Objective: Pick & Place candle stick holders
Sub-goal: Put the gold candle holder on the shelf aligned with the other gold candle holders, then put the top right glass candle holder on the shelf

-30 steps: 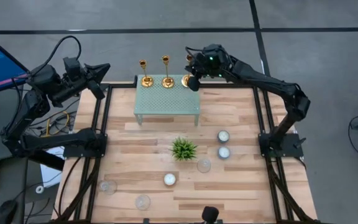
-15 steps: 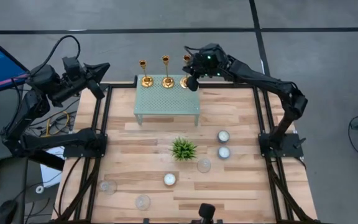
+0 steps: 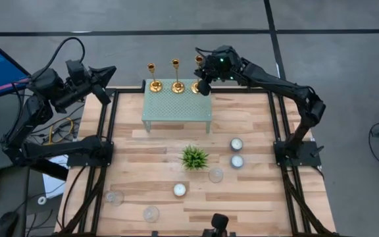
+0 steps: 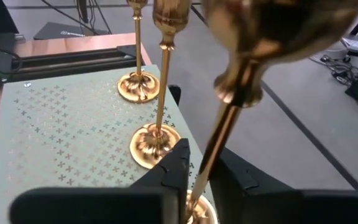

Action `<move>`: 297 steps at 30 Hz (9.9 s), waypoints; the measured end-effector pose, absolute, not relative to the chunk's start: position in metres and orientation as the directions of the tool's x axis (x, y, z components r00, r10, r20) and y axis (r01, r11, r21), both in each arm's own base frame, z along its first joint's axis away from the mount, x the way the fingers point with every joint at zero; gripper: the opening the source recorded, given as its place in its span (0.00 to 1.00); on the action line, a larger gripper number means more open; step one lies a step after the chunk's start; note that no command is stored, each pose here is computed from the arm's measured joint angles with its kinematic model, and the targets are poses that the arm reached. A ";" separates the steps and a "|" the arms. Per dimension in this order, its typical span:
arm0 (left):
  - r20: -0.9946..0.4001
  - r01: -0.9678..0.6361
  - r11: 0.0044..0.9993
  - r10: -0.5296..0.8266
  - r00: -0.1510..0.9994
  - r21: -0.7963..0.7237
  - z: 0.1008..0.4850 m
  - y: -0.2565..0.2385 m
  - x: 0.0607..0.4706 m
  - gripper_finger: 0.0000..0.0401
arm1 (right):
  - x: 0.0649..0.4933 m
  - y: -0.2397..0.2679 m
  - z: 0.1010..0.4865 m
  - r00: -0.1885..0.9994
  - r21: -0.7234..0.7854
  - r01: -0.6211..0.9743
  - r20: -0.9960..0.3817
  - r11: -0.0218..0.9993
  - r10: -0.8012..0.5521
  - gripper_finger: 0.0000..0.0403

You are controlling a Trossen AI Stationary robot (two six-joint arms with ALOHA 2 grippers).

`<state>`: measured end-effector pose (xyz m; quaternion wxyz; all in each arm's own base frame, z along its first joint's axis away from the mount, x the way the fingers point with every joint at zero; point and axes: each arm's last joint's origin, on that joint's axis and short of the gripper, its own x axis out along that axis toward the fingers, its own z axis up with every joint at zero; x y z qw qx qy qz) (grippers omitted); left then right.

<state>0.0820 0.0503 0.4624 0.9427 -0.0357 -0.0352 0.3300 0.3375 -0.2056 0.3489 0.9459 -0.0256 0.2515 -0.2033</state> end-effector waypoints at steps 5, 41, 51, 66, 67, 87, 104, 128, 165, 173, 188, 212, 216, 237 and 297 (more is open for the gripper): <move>0.043 -0.619 0.780 0.624 0.780 -0.091 0.462 0.050 0.082 0.02 | 0.338 -0.206 0.349 0.791 -0.155 0.370 -0.465 0.916 -0.398 0.21; -0.173 -0.437 0.888 0.413 0.894 -0.142 0.442 0.046 0.090 0.25 | 0.156 -0.069 0.370 0.402 0.037 0.480 -0.897 0.876 -0.183 0.67; -0.384 -0.312 0.908 0.193 0.903 -0.280 0.421 0.040 0.103 0.49 | 0.157 -0.003 0.286 0.429 0.207 0.447 -0.903 0.870 -0.006 0.67; -0.503 -0.244 0.907 0.043 0.863 -0.343 0.410 0.022 0.099 0.45 | 0.217 0.069 0.254 0.558 0.184 0.075 -0.822 0.980 0.112 0.67; -0.503 -0.241 0.908 0.040 0.864 -0.342 0.410 0.021 0.099 0.45 | 0.221 0.074 0.252 0.569 0.175 0.033 -0.813 0.984 0.126 0.67; -0.505 -0.210 0.918 0.013 0.863 -0.337 0.409 0.018 0.100 0.57 | 0.269 0.106 0.195 0.525 0.144 -0.068 -0.836 0.987 0.158 0.99; -0.505 -0.210 0.918 0.013 0.863 -0.337 0.409 0.018 0.099 0.56 | 0.284 0.108 0.174 0.524 0.140 -0.048 -0.839 0.989 0.144 0.78; -0.504 -0.209 0.919 0.013 0.863 -0.334 0.409 0.018 0.100 0.55 | 0.291 0.106 0.162 0.521 0.117 -0.019 -0.846 0.993 0.110 0.35; -0.495 -0.206 0.920 0.015 0.869 -0.334 0.410 0.018 0.100 0.55 | 0.296 -0.031 0.343 0.800 0.049 0.356 -0.532 0.933 -0.278 0.35; -0.495 -0.209 0.920 0.019 0.869 -0.332 0.410 0.018 0.100 0.55 | 0.381 -0.056 0.374 0.798 -0.050 0.338 -0.515 0.940 -0.314 0.35; -0.496 -0.209 0.920 0.018 0.868 -0.332 0.410 0.018 0.100 0.55 | 0.500 -0.083 0.327 0.782 -0.102 0.334 -0.526 0.937 -0.336 0.35; -0.490 -0.210 0.917 0.019 0.871 -0.338 0.411 0.018 0.100 0.55 | 0.512 -0.114 0.308 0.724 -0.224 0.380 -0.531 0.897 -0.440 0.35; -0.488 -0.209 0.918 0.020 0.873 -0.338 0.411 0.019 0.101 0.55 | 0.510 -0.122 0.307 0.725 -0.202 0.378 -0.543 0.904 -0.424 0.35; -0.474 -0.204 0.919 0.022 0.880 -0.337 0.412 0.019 0.101 0.55 | 0.516 -0.125 0.292 0.721 -0.200 0.356 -0.562 0.913 -0.404 0.44; -0.357 -0.694 0.720 0.651 0.669 0.012 0.287 -0.002 0.250 0.01 | 0.206 0.027 0.539 0.708 -0.248 0.553 -0.364 0.795 -0.605 0.77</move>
